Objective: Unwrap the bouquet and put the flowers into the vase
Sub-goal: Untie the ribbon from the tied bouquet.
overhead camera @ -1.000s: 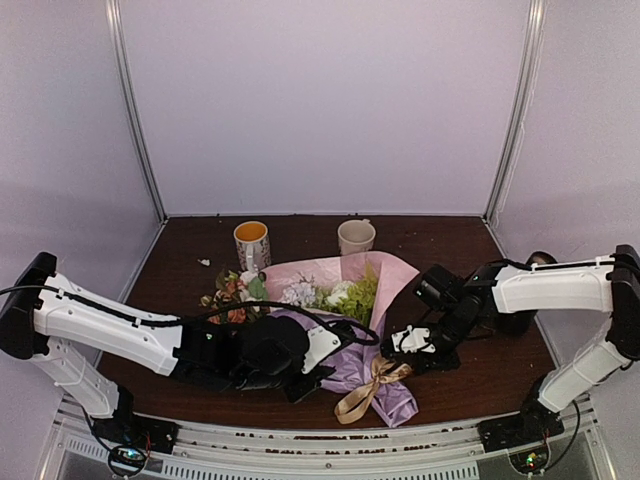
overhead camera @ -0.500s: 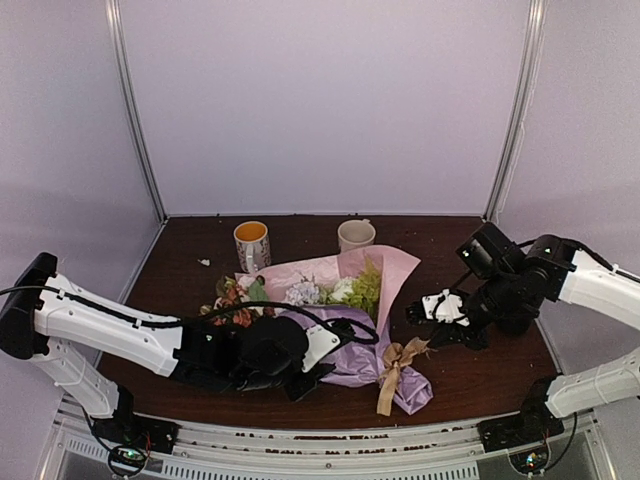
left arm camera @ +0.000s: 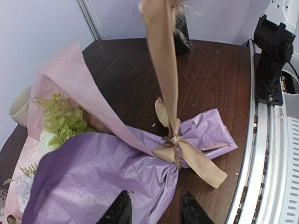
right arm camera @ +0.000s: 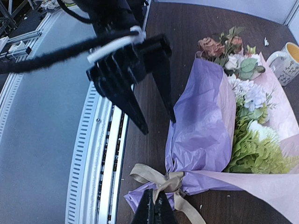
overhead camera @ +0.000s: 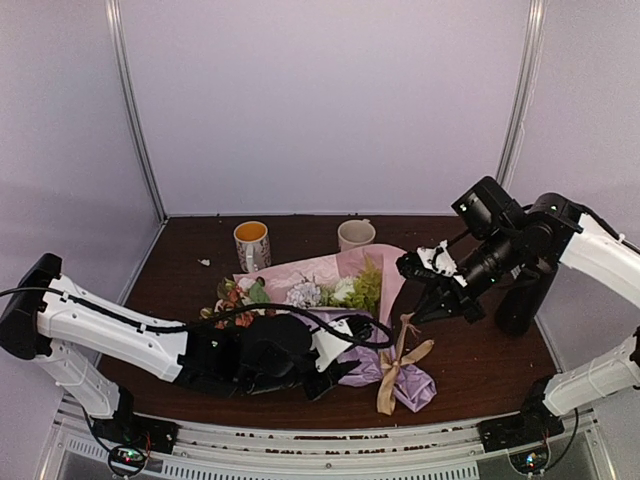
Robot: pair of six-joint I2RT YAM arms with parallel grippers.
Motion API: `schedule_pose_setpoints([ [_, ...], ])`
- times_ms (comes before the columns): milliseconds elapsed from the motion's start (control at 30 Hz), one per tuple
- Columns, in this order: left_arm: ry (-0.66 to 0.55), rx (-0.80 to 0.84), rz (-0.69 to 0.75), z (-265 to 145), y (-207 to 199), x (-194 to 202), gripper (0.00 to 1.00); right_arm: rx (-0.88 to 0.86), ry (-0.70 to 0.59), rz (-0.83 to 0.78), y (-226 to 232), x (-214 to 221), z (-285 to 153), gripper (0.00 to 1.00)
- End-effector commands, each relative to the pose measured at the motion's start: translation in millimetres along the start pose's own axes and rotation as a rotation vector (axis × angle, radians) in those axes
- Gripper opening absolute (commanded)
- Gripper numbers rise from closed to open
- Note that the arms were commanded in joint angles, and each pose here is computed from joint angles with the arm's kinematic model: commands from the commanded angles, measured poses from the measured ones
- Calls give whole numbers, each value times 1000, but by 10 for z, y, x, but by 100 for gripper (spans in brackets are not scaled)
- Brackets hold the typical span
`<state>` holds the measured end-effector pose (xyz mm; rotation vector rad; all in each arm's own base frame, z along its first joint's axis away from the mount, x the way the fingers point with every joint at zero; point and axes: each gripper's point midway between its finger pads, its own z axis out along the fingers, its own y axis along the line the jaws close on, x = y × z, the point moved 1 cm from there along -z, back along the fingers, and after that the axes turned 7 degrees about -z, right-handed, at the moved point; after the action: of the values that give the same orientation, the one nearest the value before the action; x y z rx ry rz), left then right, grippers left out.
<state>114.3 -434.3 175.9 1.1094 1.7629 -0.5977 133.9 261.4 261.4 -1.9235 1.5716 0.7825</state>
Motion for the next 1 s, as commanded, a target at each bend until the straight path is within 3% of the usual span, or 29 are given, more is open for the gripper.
schedule_pose_setpoints([
  [0,-187,2,10,87,-75,-510,40,-3,-131,-46,118,-454,-339,0],
  [267,-264,38,35,224,-228,-842,43,30,-241,-106,240,-843,-744,0],
  [433,-227,38,29,233,-227,-729,42,-14,-285,-152,440,-897,-858,2],
  [533,-178,9,-3,100,-154,-515,41,-43,-215,-154,525,-606,-609,6],
  [700,18,-55,-39,-301,37,153,41,-197,-115,-181,899,-325,-87,5],
  [767,52,-105,-79,-498,203,318,41,-245,-91,-223,980,-364,28,4],
  [867,9,-213,-149,-726,483,379,43,-289,-60,-318,1089,-520,214,2],
  [900,-6,-240,-161,-766,550,416,43,-314,-47,-339,1130,-570,283,5],
  [967,-25,-286,-184,-802,647,414,44,-381,-21,-363,1235,-656,386,26],
])
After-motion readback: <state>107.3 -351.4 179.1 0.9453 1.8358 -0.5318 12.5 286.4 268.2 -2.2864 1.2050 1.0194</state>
